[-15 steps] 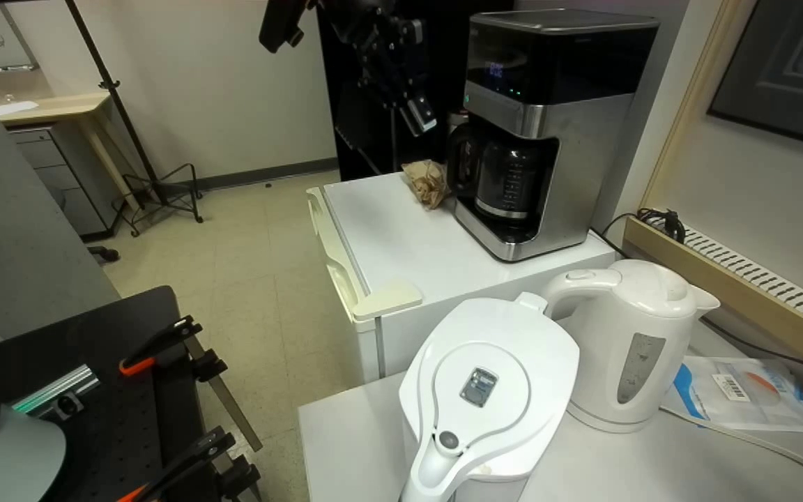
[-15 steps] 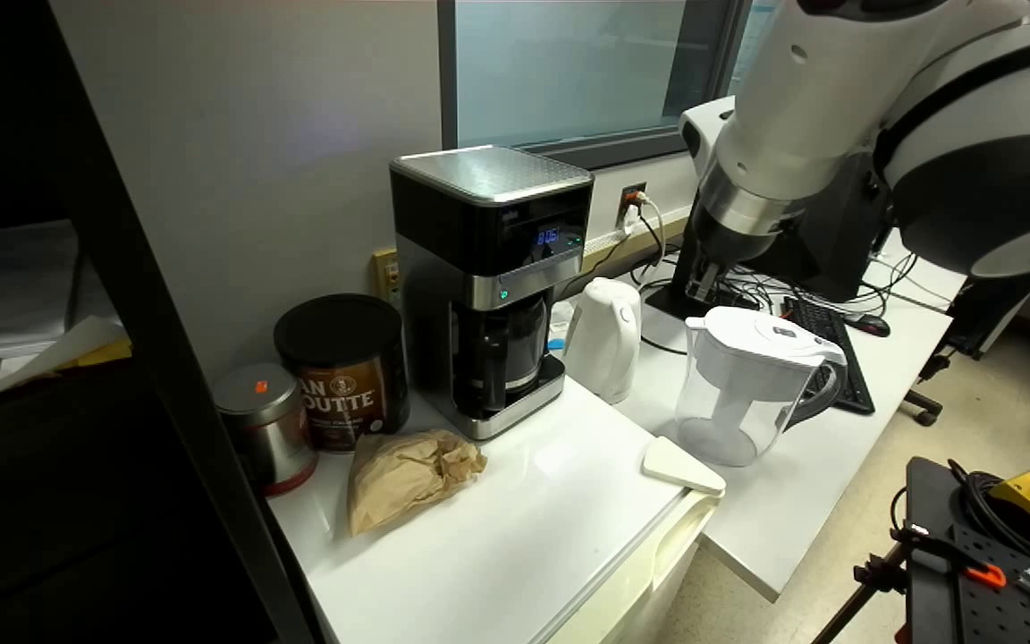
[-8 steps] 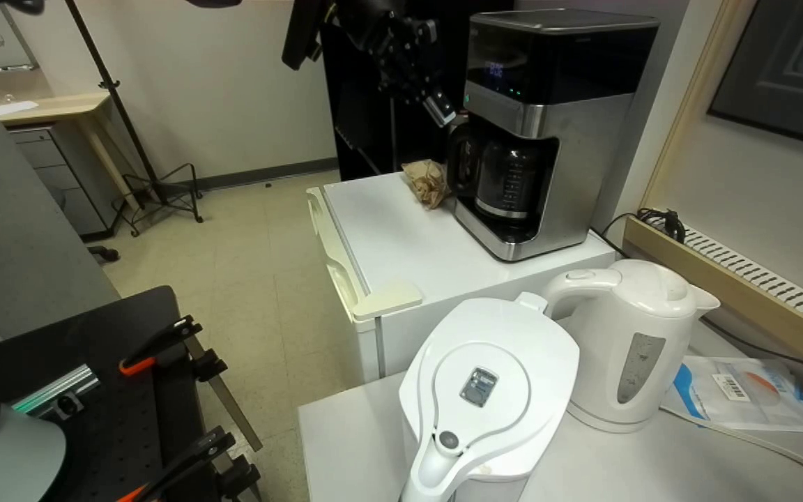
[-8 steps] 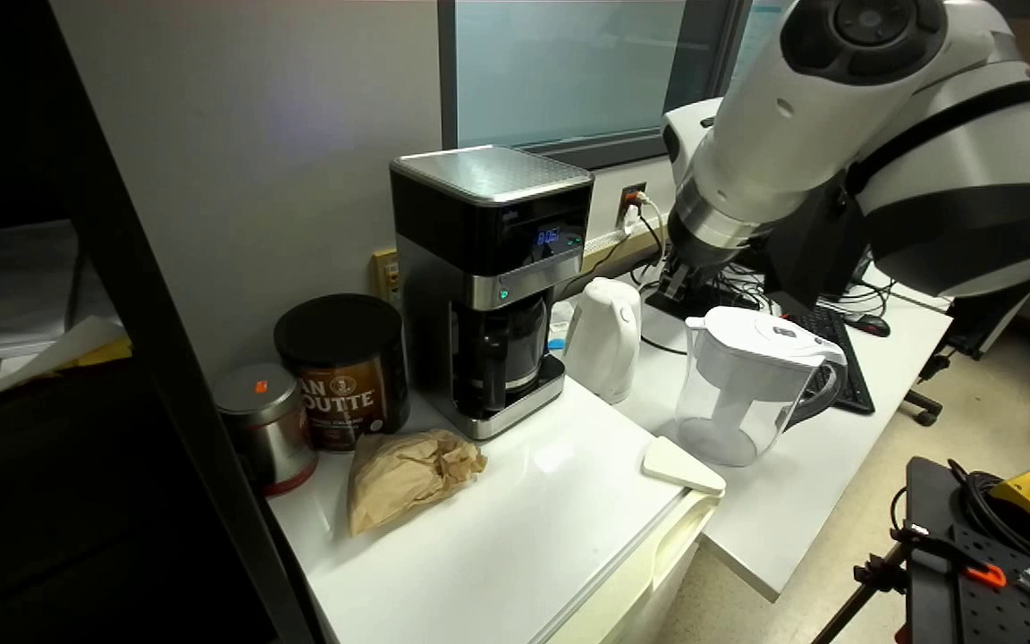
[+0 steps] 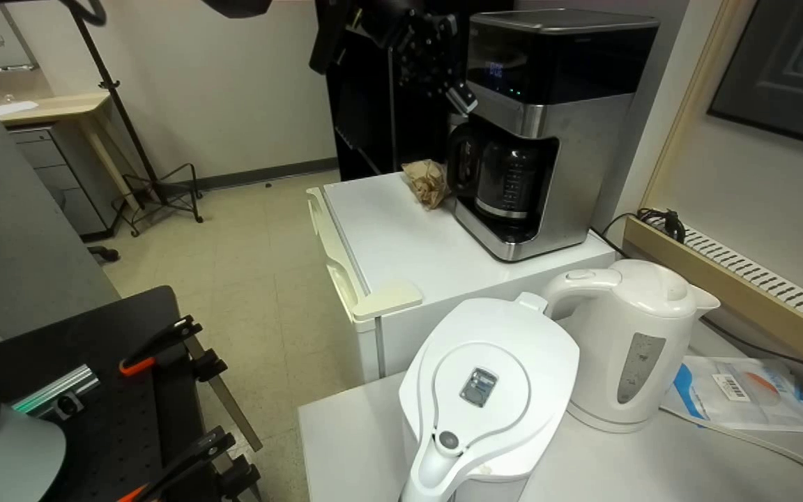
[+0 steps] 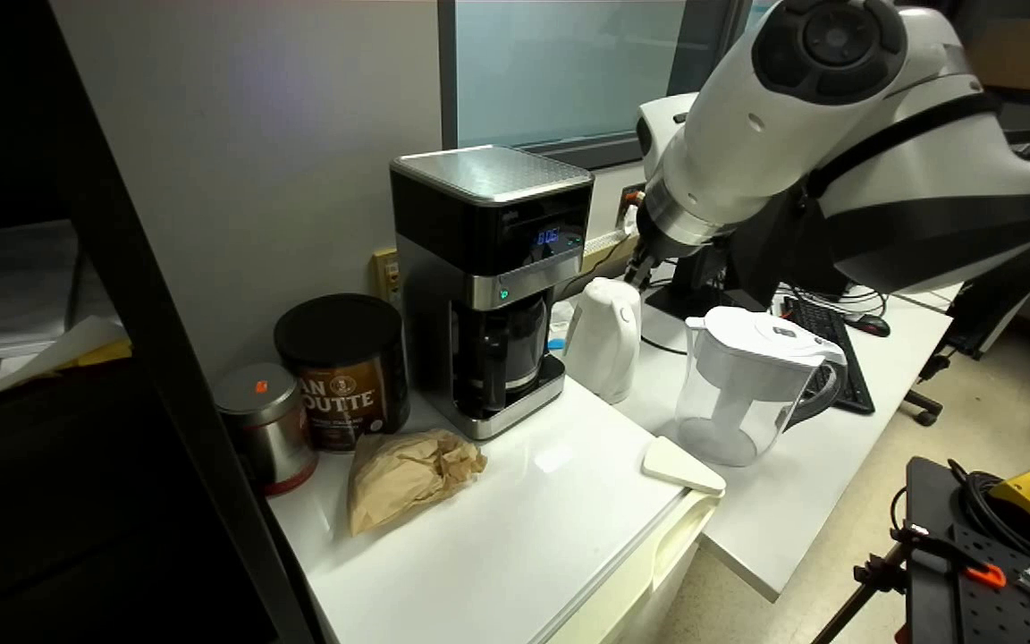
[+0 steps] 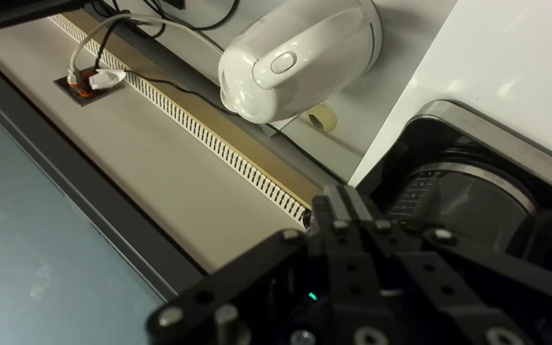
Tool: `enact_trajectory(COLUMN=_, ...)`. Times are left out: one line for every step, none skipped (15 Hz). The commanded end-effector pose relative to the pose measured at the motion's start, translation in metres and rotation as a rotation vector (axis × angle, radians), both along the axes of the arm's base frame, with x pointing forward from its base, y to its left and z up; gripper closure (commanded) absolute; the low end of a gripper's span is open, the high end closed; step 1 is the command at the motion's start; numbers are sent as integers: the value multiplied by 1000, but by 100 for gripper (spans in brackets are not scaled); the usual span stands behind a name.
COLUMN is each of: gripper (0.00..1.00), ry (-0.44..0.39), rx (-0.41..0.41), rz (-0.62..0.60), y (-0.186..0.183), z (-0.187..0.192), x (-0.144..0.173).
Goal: Press a button on the coffee maker
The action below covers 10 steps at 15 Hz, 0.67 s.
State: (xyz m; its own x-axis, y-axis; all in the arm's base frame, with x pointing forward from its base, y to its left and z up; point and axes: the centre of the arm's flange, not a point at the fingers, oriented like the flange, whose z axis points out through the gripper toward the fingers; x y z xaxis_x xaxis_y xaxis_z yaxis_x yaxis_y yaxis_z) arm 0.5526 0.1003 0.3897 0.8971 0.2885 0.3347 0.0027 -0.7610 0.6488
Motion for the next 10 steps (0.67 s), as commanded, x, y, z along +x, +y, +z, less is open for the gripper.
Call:
enact_trajectory(gripper=99, ry=-37, rx=16, rz=27, y=3, z=-4, x=22)
enact_trajectory(gripper=99, ry=-39, rx=21, rz=33, y=3, z=-5, x=25)
enact_trajectory(gripper=99, ry=-46, rx=23, rz=38, y=3, z=-5, x=27)
enact_trajectory(gripper=99, ry=-48, rx=27, rz=44, y=3, z=-6, x=30)
enact_trajectory(gripper=99, ry=-52, rx=29, rz=48, y=2, z=-6, x=32)
enact_trajectory(gripper=99, ry=-53, rx=33, rz=52, y=2, z=-6, x=34)
enact_trajectory(gripper=99, ry=-56, rx=37, rz=55, y=2, z=-6, x=37)
enact_trajectory(gripper=99, ry=-58, rx=42, rz=58, y=2, z=-6, x=39)
enact_trajectory(gripper=99, ry=-59, rx=46, rz=60, y=2, z=-7, x=41)
enact_trajectory(gripper=99, ry=-61, rx=49, rz=63, y=2, z=-7, x=43)
